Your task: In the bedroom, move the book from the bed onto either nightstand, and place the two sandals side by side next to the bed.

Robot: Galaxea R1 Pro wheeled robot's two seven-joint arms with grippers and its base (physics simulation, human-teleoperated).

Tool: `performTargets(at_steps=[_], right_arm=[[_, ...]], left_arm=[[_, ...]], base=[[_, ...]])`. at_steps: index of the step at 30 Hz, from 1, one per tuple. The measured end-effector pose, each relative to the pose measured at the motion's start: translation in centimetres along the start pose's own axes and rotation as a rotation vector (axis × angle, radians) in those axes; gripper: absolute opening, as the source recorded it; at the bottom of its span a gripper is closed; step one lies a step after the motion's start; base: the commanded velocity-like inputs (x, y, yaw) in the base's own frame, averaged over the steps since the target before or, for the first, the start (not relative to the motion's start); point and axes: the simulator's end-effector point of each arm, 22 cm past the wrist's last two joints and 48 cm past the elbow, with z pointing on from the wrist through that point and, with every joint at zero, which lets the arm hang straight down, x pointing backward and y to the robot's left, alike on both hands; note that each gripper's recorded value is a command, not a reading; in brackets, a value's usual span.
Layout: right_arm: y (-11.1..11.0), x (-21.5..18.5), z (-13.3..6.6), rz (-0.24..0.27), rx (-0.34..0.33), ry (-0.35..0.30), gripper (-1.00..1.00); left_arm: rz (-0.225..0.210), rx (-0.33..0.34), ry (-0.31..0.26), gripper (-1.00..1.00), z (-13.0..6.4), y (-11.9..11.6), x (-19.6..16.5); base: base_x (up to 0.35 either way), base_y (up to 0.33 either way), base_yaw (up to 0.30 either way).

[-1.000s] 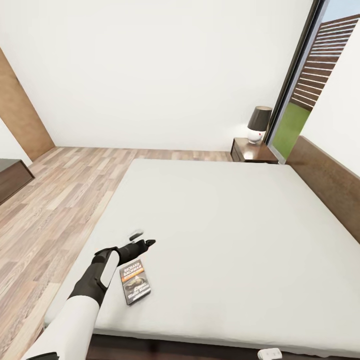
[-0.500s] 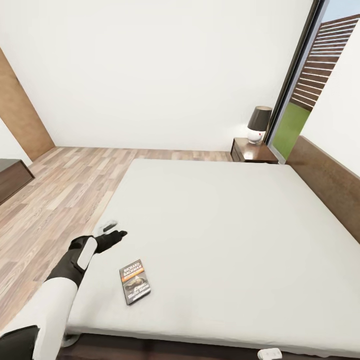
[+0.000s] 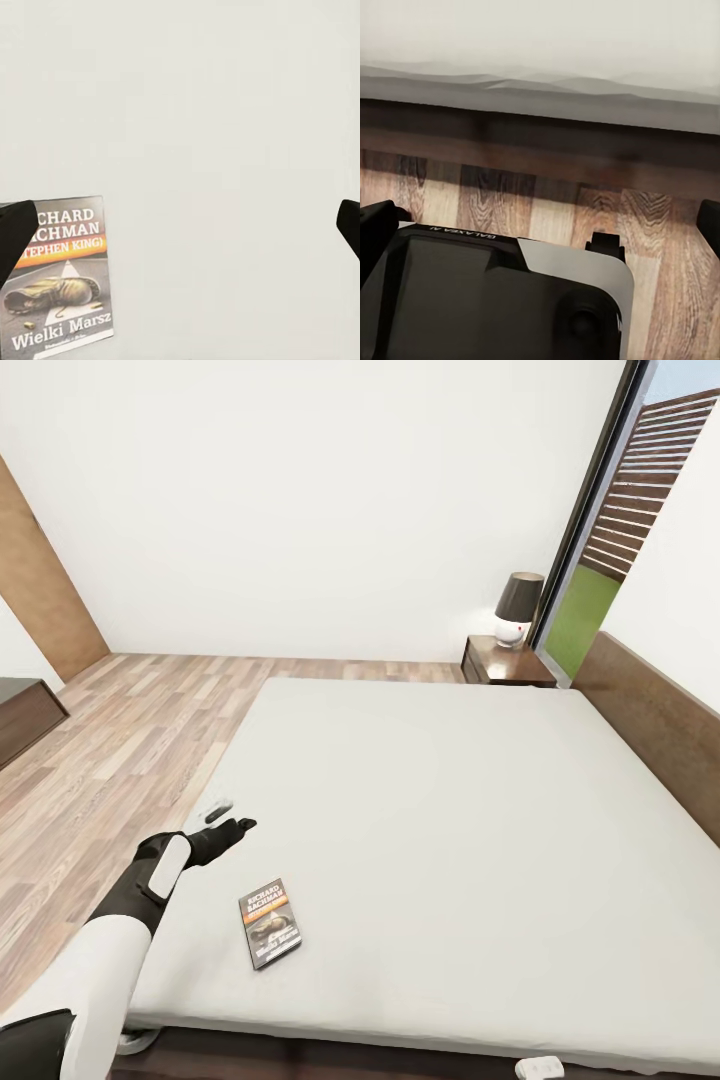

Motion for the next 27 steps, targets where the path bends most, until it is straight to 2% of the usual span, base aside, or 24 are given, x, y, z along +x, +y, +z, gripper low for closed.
performTargets(at_steps=[6,27], right_arm=[[0.0,0.0,0.0,-0.001,-0.001,0.0,1.0],[0.0,1.3,0.3,0.005,-0.002,0.029,1.0]], left_arm=[[0.001,0.0,-0.031,1.0,0.0,0.0,-0.6],[0.009,0.003,-0.024,1.0,1.5,-0.4,0.9]], base=[[0.0,0.0,0.0],[0.0,0.0,0.0]])
